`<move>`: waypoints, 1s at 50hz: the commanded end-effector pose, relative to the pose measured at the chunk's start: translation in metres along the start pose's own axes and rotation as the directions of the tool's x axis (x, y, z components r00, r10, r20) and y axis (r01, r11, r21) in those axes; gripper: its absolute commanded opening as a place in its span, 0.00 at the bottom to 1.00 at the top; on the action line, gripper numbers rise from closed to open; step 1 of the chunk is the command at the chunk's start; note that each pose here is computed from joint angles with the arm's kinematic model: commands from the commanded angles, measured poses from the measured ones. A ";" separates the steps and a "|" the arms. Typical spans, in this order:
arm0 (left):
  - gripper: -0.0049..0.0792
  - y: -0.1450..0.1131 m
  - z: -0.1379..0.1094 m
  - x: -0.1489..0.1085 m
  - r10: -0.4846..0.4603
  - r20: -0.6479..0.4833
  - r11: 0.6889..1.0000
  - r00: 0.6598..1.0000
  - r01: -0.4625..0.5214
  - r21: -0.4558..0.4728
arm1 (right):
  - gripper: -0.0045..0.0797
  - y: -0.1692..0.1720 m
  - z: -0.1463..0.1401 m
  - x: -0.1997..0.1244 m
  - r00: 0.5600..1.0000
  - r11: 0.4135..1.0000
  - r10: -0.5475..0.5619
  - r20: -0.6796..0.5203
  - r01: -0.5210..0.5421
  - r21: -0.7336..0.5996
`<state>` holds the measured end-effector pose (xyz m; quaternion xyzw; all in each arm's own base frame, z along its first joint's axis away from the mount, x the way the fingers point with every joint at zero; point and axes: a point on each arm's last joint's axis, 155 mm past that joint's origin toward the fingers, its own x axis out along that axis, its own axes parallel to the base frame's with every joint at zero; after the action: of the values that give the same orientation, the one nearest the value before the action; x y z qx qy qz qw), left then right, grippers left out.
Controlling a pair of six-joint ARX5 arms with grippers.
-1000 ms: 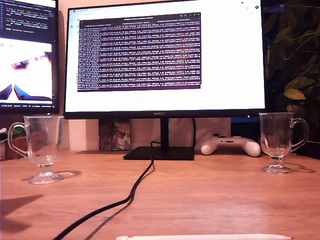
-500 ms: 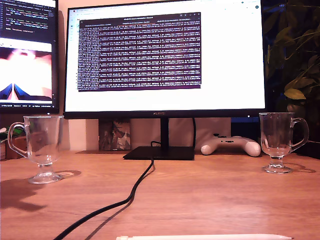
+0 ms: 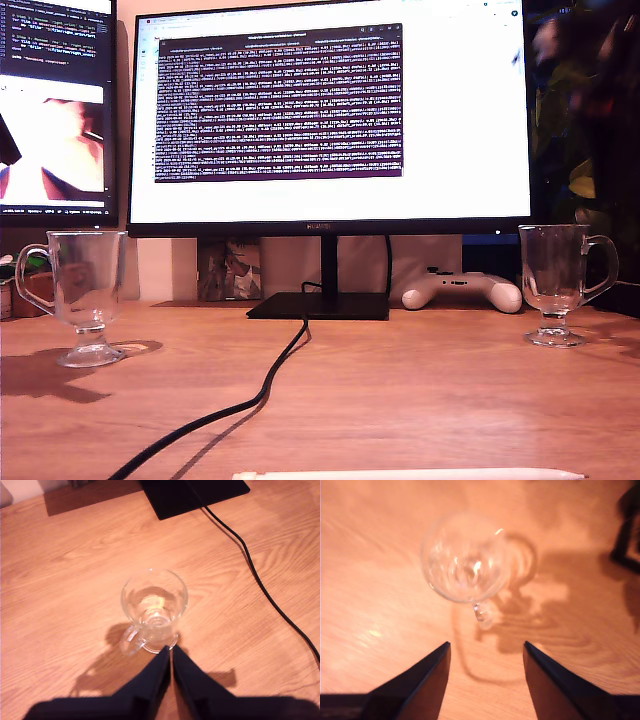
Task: Pick the small glass cups in front of you with each of your hands, and place them behind the white pen
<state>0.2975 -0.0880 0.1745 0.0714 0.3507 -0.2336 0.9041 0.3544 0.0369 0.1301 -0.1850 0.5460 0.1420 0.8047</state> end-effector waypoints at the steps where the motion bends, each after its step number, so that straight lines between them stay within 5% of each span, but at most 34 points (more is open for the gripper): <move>1: 0.04 0.002 0.006 0.000 0.003 0.013 1.000 1.000 -0.004 0.007 | 0.54 -0.001 0.005 0.001 1.000 1.000 -0.008 -0.002 0.008 -0.018; 50: 0.04 0.003 0.012 0.000 0.010 0.036 1.000 0.999 -0.010 0.014 | 0.49 -0.004 0.013 0.045 0.999 0.995 -0.020 -0.043 0.016 -0.099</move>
<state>0.3024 -0.0885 0.1797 0.0734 0.3369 -0.2331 0.9093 0.3798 0.0349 0.0995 -0.2291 0.5505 0.1504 0.7886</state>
